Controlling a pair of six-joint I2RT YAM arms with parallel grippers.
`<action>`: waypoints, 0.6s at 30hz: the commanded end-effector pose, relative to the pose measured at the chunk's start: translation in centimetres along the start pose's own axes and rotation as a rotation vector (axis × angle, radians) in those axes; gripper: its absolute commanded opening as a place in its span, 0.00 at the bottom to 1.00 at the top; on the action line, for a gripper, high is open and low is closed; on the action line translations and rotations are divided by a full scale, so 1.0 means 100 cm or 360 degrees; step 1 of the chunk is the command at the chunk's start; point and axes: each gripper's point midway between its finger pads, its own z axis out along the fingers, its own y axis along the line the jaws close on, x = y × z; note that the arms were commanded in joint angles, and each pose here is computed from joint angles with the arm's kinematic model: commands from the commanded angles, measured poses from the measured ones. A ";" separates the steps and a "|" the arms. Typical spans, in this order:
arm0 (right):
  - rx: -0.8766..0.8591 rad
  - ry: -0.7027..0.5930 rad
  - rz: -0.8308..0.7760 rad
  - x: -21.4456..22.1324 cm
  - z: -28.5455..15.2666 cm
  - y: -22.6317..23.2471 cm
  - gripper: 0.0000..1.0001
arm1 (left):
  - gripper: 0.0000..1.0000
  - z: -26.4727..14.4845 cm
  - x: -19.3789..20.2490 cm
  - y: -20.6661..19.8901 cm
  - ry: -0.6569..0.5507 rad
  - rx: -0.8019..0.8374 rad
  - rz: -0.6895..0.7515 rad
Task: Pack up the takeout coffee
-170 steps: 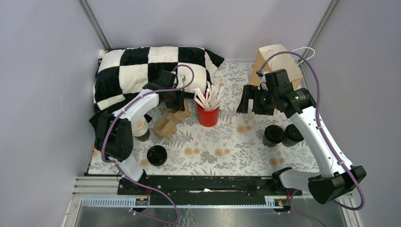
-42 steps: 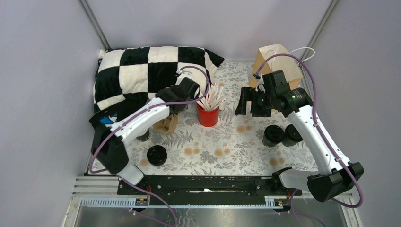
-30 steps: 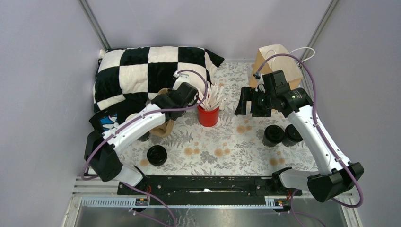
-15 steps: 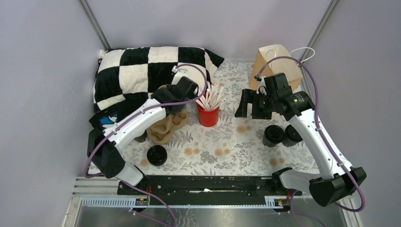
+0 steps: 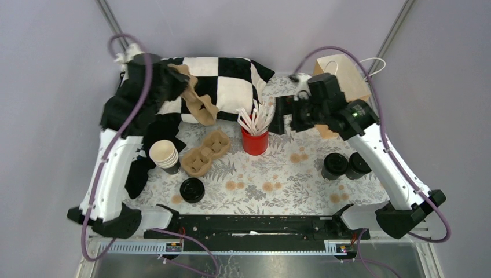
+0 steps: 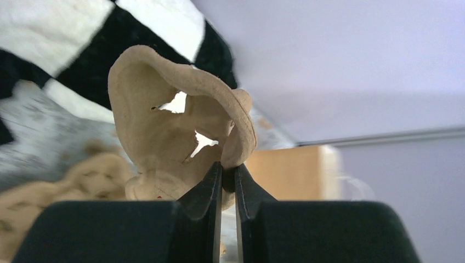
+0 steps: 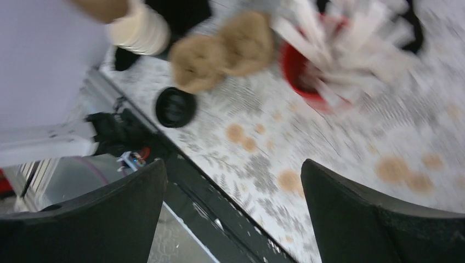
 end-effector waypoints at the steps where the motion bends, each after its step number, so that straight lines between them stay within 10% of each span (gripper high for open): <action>1: -0.0425 -0.0440 -0.0369 -0.054 -0.007 0.089 0.98 | 0.00 -0.011 -0.005 -0.033 0.0257 0.0258 -0.0738; 7: -0.0814 -0.1167 -0.0965 -0.077 -0.014 0.139 0.88 | 0.00 -0.011 0.000 -0.049 0.0521 0.0375 -0.1109; 18: -0.0865 -0.1441 -0.1214 -0.076 -0.004 0.142 0.59 | 0.00 -0.013 0.009 -0.050 0.0616 0.0488 -0.1258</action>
